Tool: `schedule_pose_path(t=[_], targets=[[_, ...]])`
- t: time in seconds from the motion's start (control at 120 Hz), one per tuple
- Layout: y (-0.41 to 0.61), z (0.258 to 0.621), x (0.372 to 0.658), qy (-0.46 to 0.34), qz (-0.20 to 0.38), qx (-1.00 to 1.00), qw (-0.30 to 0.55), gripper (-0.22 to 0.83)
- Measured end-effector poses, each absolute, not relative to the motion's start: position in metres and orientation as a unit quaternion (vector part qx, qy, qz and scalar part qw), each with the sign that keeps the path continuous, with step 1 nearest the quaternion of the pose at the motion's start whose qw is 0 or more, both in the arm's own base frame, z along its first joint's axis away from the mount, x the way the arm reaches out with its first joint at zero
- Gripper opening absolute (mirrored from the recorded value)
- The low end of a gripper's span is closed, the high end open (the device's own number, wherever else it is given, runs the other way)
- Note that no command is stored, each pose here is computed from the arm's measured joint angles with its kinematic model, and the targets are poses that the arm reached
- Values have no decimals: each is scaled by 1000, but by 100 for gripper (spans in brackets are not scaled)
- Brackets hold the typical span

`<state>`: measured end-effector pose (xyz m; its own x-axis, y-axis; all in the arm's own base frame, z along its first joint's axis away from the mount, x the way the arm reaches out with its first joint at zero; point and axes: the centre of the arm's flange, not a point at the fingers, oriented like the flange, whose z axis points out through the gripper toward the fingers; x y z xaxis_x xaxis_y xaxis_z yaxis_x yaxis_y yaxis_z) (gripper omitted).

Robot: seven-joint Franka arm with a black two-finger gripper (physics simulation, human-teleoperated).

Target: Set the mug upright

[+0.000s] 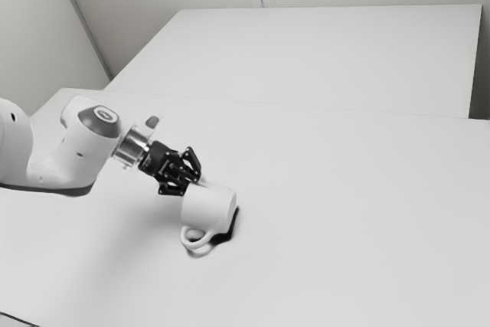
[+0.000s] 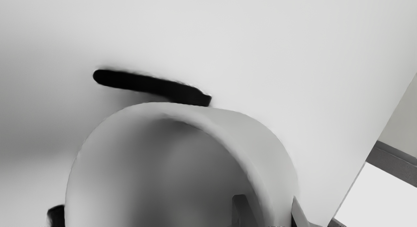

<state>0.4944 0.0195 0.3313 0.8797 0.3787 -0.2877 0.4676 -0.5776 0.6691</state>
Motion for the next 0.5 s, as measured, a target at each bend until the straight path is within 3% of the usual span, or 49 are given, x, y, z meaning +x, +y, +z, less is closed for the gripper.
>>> schedule_pose_path(t=[0.5], targets=[[-24,376,510,168,-46,920,352,-16]])
